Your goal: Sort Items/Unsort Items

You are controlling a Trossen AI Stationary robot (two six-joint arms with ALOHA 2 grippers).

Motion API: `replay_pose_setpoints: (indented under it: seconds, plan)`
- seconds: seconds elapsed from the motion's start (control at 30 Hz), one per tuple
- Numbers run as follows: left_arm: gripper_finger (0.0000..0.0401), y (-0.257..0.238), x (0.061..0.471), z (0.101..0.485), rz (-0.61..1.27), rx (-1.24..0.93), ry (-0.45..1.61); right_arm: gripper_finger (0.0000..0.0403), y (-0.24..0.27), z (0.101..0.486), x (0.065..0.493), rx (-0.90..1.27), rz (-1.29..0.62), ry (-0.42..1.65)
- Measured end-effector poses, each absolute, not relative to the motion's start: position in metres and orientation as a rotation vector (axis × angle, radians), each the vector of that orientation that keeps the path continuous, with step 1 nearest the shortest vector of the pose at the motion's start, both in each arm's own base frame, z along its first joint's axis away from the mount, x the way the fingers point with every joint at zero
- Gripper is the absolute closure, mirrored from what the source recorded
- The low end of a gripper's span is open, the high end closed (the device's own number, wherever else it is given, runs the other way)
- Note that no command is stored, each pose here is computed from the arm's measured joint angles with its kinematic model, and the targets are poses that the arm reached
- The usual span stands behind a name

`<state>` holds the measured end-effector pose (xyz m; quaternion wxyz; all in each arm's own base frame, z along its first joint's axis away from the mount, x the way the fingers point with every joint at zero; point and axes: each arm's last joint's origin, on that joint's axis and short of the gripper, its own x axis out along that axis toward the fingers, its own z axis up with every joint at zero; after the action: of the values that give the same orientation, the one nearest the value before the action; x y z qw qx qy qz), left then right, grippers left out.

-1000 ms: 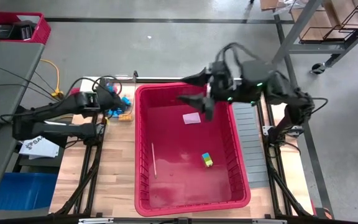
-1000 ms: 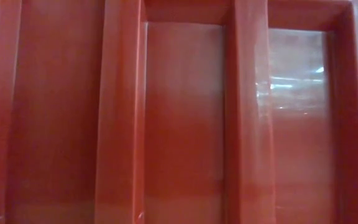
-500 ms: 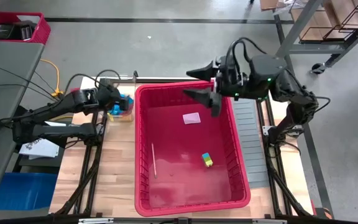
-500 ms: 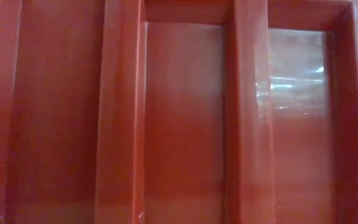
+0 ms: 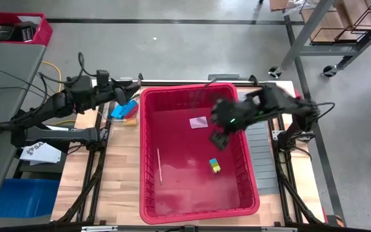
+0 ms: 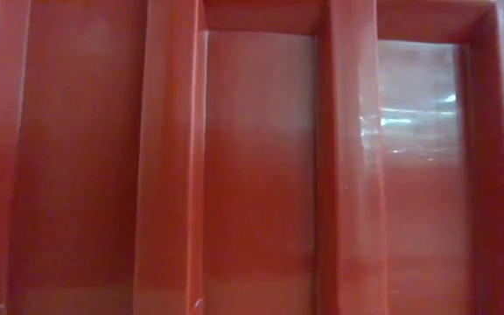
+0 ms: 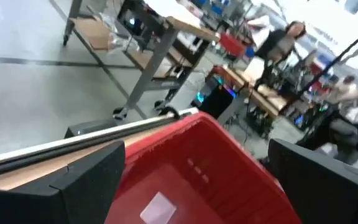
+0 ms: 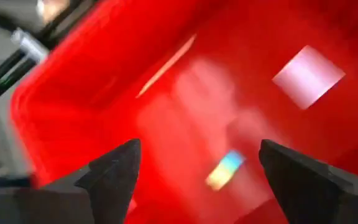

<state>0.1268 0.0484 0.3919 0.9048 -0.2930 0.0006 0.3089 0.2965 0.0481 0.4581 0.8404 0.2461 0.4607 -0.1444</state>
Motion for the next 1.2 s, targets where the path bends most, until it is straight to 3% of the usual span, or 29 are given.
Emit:
replay_pose_setpoints:
  seconds: [0.1, 0.23, 0.37, 0.5, 0.7, 0.83, 1.2]
  plan:
    - [0.0010, 0.046, 0.132, 0.388, 0.616, -0.597, 0.052, 0.0083, 0.065, 0.426, 0.323, 0.678, -0.267, 1.057]
    - [0.0009, 0.044, 0.137, 0.384, 0.599, -0.593, 0.092, 0.0083, 0.078, 0.351, 0.334, 0.661, -0.496, 1.412]
    - [0.0009, 0.041, 0.141, 0.382, 0.559, -0.595, 0.116, 0.0083, 0.088, 0.294, 0.327, 0.682, -0.656, 1.585]
    - [0.0009, 0.041, 0.140, 0.382, 0.547, -0.580, 0.124, 0.0083, 0.089, 0.249, 0.324, 0.783, -0.761, 1.620]
    - [0.0009, 0.041, 0.142, 0.382, 0.542, -0.581, 0.125, 0.0083, 0.078, 0.212, 0.339, 0.865, -0.805, 1.494]
    - [0.0009, 0.040, 0.142, 0.381, 0.521, -0.588, 0.138, 0.0083, 0.072, 0.227, 0.348, 0.972, -0.704, 1.413]
    - [0.0009, 0.041, 0.144, 0.380, 0.524, -0.596, 0.141, 0.0083, 0.079, 0.184, 0.360, 0.948, -0.761, 1.513]
